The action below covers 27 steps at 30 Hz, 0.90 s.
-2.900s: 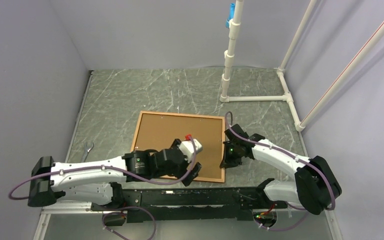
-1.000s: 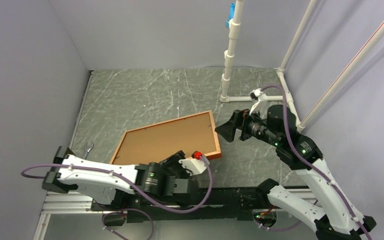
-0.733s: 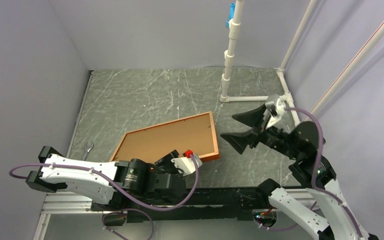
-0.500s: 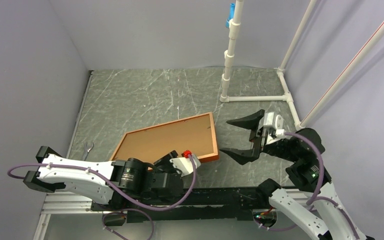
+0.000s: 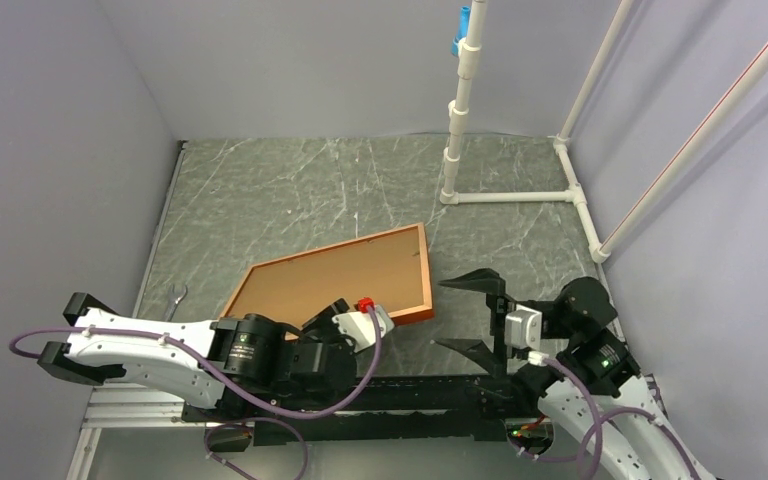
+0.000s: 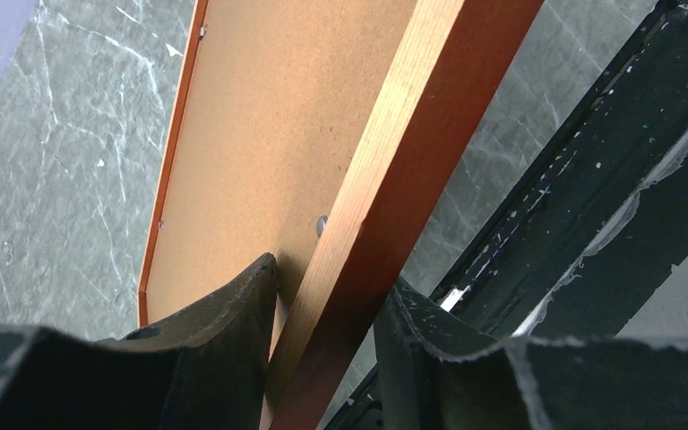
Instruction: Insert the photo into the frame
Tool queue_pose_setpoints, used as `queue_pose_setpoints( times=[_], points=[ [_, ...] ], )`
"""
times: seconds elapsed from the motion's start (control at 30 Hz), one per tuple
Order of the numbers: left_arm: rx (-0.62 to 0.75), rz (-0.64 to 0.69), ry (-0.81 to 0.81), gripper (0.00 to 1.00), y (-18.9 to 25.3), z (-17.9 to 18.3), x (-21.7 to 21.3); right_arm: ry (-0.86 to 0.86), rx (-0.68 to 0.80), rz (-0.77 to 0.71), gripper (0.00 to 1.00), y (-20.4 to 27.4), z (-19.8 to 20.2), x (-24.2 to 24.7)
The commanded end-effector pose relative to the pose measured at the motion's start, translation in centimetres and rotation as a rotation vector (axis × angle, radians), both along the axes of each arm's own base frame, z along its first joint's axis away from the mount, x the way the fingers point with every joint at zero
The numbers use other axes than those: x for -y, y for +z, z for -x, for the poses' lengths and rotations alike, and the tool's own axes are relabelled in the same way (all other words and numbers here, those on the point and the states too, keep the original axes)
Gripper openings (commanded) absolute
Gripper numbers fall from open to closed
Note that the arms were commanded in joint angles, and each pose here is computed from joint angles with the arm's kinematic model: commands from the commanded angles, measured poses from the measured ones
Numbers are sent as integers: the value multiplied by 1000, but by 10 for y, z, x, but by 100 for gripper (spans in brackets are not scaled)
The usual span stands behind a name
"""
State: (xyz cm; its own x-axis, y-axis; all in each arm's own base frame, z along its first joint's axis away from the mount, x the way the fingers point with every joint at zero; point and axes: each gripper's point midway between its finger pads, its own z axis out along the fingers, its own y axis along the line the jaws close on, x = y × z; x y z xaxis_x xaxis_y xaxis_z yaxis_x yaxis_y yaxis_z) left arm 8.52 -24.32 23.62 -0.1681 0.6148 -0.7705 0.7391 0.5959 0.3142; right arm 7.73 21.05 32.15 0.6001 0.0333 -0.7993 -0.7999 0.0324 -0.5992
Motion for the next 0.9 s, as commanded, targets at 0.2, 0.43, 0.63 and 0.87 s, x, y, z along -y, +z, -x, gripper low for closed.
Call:
queue_pose_setpoints(
  times=[0.2, 0.43, 0.63, 0.87],
  points=[
    [-70, 193, 21, 45, 25, 8, 24, 102, 113, 44, 95, -26, -13, -20],
    [-75, 182, 14, 44, 25, 10, 28, 212, 103, 73, 82, -32, -13, -33],
    [-76, 190, 12, 44, 26, 10, 28, 278, 99, 76, 65, -31, -6, -38],
    [-74, 190, 9, 44, 26, 10, 31, 305, 78, 75, 39, -31, -1, -46]
  ],
)
